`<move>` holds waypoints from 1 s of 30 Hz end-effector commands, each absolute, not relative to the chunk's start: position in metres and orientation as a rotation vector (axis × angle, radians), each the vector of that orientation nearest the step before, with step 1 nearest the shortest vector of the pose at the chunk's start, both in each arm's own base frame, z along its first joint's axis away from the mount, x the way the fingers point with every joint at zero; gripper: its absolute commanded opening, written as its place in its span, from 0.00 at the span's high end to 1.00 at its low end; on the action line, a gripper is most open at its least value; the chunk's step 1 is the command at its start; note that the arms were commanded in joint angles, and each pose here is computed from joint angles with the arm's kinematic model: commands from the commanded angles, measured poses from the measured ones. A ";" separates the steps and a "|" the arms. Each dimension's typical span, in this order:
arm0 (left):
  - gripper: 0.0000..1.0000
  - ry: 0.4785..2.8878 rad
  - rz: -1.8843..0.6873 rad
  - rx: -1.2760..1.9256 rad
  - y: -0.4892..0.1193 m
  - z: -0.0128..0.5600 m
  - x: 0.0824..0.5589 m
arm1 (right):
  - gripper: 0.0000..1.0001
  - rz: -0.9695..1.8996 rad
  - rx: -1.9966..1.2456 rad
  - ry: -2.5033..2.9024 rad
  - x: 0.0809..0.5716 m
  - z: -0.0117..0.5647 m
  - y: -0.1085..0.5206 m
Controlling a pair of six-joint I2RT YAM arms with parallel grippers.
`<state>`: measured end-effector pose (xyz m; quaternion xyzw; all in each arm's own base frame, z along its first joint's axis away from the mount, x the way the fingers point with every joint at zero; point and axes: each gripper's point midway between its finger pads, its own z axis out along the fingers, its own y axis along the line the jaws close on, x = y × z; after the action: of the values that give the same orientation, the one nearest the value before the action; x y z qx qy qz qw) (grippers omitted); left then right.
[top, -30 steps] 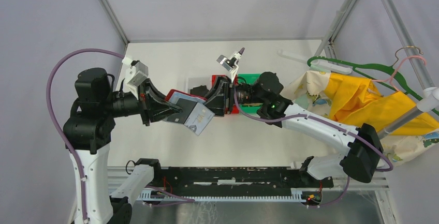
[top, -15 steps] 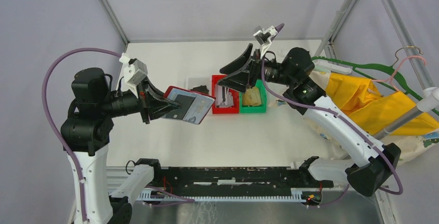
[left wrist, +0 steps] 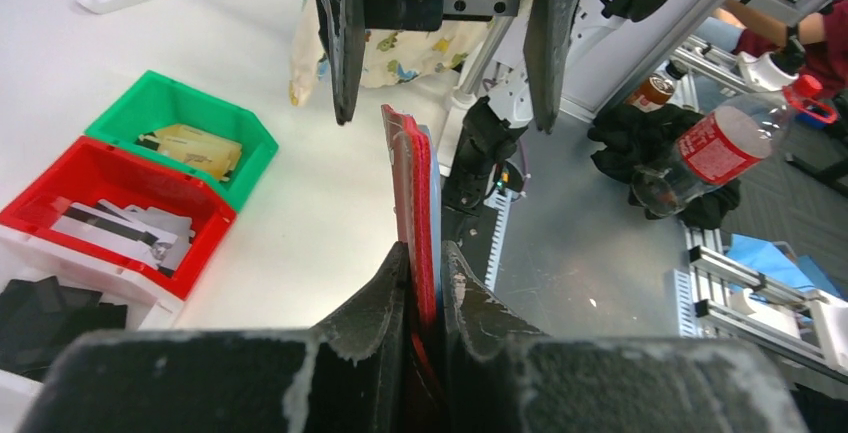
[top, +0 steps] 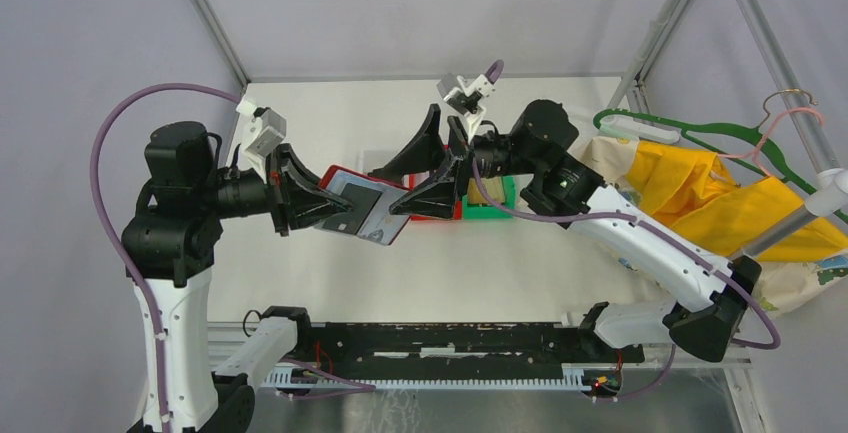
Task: Take the credit cards out of the card holder
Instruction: Remove the credit card from the card holder.
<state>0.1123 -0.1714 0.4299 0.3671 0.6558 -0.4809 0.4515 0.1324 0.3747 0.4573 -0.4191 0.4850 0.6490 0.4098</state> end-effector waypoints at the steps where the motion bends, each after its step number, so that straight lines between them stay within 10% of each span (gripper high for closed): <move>1: 0.85 1.563 -1.304 0.933 -0.177 0.451 0.098 | 0.21 1.670 -1.135 1.116 0.114 0.458 0.373; 9: 0.84 1.589 -1.410 0.880 -0.180 0.456 0.099 | 0.37 1.844 -1.106 1.090 0.095 0.451 0.386; 17: 0.65 1.612 -1.412 0.848 -0.180 0.454 0.099 | 0.85 1.941 -1.059 1.084 0.091 0.449 0.386; 30: 0.56 1.704 -1.348 0.833 -0.175 0.410 0.101 | 1.00 1.969 -0.970 1.119 0.098 0.455 0.387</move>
<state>0.1039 -0.1779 0.4201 0.3132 0.6672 -0.5539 0.3874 0.1002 0.3931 0.4274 -0.3737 0.4641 0.7464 0.2963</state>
